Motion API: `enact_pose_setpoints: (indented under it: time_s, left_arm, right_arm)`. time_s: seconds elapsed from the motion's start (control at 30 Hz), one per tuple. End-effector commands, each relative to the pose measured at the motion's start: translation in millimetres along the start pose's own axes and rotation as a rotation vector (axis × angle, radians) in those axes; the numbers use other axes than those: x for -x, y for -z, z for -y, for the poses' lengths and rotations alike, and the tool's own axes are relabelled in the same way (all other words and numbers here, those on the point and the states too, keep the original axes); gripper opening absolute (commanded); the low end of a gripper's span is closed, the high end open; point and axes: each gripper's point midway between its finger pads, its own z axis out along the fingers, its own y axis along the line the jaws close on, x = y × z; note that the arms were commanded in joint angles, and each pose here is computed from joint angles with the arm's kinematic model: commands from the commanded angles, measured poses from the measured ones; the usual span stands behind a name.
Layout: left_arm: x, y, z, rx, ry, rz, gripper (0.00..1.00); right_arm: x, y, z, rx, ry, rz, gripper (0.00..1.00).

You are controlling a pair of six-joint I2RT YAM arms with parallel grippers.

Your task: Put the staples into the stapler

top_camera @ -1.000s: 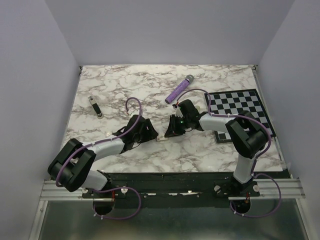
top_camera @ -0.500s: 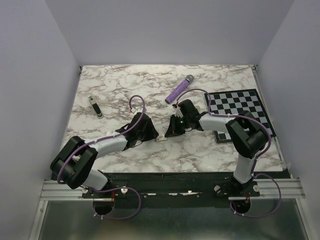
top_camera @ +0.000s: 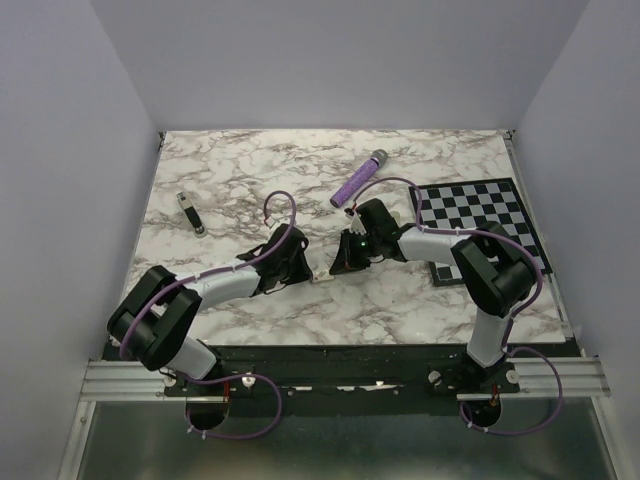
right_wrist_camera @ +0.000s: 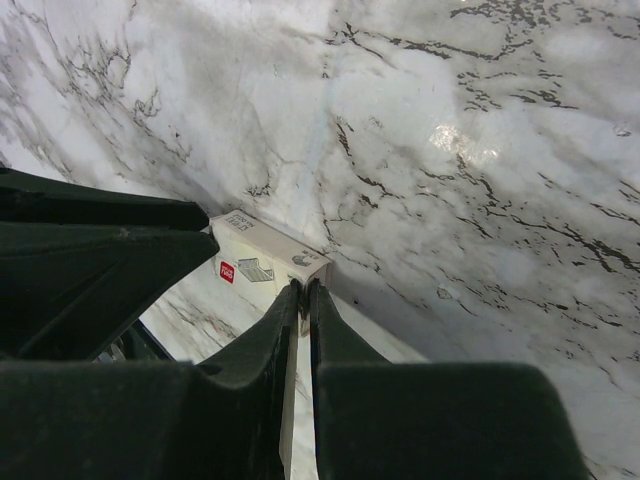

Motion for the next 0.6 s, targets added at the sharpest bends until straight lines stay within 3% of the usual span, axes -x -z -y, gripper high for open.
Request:
enact_pose_setpoints:
  time_s: [0.0,0.57]
  left_arm:
    - [-1,-2,-1,0.027,-0.027,-0.007,0.29]
    - [0,7,-11,0.098,-0.054,0.006,0.28]
  right_arm:
    - [-5,-3,10,-0.027,0.006,-0.017,0.15]
    - [-4,-2,9,-0.027,0.004,-0.009,0.15]
